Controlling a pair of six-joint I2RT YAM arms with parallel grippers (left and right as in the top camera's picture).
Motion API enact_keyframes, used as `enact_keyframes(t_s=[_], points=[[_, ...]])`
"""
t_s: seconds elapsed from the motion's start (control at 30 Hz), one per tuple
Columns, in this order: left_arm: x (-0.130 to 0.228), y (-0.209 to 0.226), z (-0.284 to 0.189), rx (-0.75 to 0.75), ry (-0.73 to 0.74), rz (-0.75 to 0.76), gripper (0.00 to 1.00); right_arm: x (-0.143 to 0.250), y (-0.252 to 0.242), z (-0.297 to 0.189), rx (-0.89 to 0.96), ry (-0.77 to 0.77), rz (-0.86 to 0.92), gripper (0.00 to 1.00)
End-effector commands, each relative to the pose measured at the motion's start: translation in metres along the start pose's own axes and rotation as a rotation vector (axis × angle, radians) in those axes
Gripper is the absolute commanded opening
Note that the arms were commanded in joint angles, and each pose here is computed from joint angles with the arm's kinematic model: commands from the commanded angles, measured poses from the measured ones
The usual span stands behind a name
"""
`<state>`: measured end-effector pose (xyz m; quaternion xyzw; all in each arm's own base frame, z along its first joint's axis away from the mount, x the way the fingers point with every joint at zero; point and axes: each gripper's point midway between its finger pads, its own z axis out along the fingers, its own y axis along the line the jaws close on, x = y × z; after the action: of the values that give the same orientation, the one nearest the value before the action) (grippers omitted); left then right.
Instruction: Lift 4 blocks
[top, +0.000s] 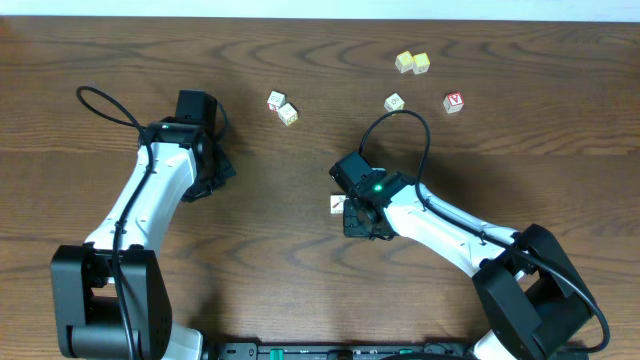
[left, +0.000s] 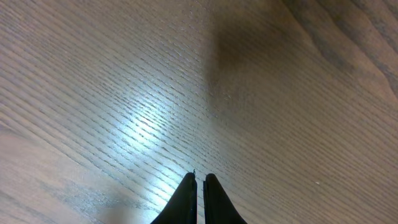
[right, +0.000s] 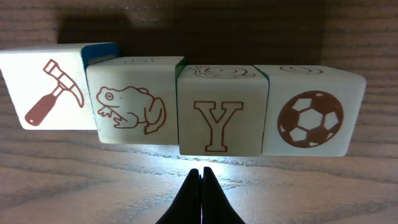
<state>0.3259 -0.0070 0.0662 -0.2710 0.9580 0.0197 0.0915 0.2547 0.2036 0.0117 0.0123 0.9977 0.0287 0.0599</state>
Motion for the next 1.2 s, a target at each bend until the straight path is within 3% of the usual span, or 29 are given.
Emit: enact_keyframes(t_s=[0.0,0.6,1.17], points=[[0.0015,0.0028,0.0003,-0.011,0.003,-0.009,0.07,0.0027,-0.0047,0.0087,0.016,0.018,-0.014,0.01],[0.0027,0.0008,0.0003,0.001,0.01,-0.009,0.07,-0.0002,0.0012,0.0095,-0.065,0.047,-0.15,0.01],[0.0019,0.0002,0.0003,0.003,0.007,-0.01,0.07,0.001,0.0026,0.0124,-0.07,0.056,-0.146,0.01]])
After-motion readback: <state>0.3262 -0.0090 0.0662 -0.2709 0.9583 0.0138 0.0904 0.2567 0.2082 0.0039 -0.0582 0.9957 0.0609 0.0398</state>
